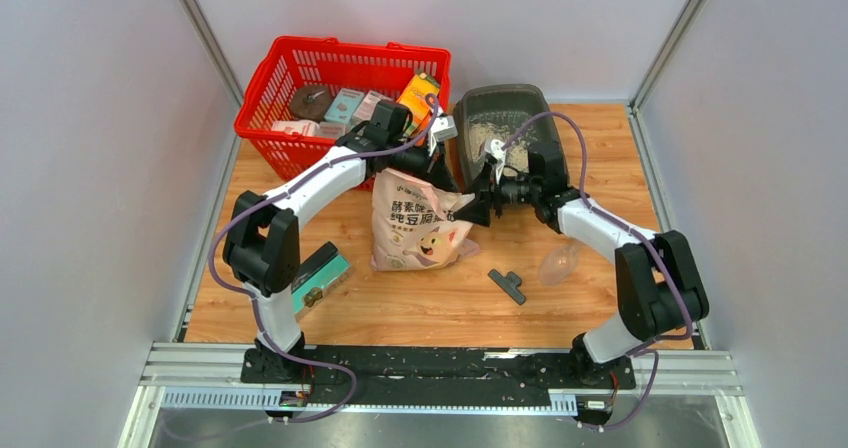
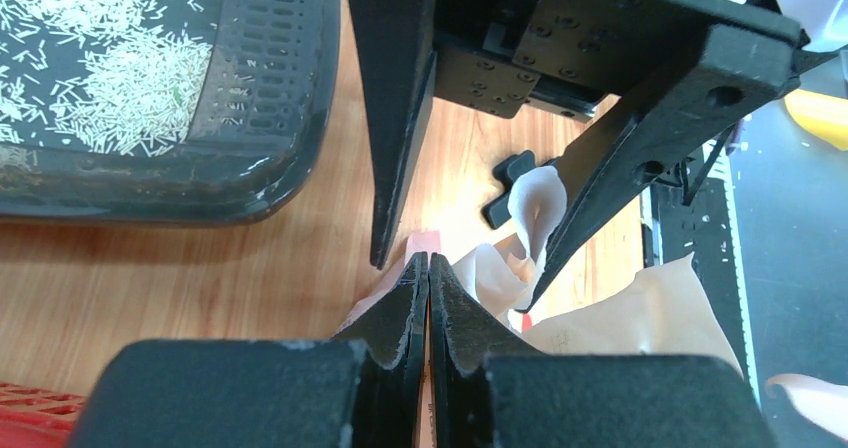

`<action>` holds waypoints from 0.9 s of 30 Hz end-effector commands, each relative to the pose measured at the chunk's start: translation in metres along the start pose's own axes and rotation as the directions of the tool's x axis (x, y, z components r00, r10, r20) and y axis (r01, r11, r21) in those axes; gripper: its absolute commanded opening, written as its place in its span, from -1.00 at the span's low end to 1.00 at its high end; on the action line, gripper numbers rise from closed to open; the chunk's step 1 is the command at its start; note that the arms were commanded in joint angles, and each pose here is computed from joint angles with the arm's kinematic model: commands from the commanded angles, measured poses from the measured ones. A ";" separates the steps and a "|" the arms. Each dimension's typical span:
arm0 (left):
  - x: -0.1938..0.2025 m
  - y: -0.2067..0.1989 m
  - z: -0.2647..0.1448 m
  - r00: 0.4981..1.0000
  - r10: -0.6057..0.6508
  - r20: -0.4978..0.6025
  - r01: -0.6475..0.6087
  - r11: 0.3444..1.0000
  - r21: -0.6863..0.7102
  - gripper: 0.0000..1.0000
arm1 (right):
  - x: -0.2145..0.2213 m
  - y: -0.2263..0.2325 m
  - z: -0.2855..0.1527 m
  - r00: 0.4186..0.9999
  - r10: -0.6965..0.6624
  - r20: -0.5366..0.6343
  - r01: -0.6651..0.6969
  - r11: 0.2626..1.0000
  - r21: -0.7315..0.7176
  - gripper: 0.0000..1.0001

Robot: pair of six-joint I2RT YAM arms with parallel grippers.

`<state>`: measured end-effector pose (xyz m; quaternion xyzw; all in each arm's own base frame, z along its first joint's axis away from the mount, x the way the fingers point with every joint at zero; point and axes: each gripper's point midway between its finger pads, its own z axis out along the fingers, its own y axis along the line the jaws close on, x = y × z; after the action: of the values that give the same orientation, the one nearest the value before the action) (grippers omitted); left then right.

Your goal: Fill the litter box with clean litter

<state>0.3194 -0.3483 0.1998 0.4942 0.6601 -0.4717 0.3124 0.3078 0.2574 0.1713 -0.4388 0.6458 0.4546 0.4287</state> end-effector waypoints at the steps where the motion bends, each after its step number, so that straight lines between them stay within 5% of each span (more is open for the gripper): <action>1: -0.005 -0.007 0.001 0.999 -0.052 0.003 0.051 0.998 0.046 -0.85 | -0.028 -0.009 0.008 0.994 -0.069 0.081 0.071 0.997 -0.019 0.27; 10: -0.012 -0.005 0.003 0.996 -0.082 0.025 0.081 0.996 0.037 -0.85 | -0.042 -0.013 0.027 0.989 0.002 0.147 0.006 0.998 -0.058 -0.03; 19: -0.022 0.000 -0.001 0.993 -0.101 0.058 0.101 0.995 -0.001 -0.83 | -0.036 0.003 0.029 0.988 0.089 0.130 -0.074 0.991 -0.114 -0.77; 27: -0.067 0.020 -0.073 0.961 -0.160 0.227 0.210 0.953 -0.217 -0.28 | -0.037 0.017 0.019 0.987 0.137 0.078 -0.128 0.985 -0.117 -0.92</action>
<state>0.3281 -0.3420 0.2100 0.3927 0.7176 -0.5018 0.2810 0.3116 0.2854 0.1772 -0.3728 0.6497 0.5401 0.3836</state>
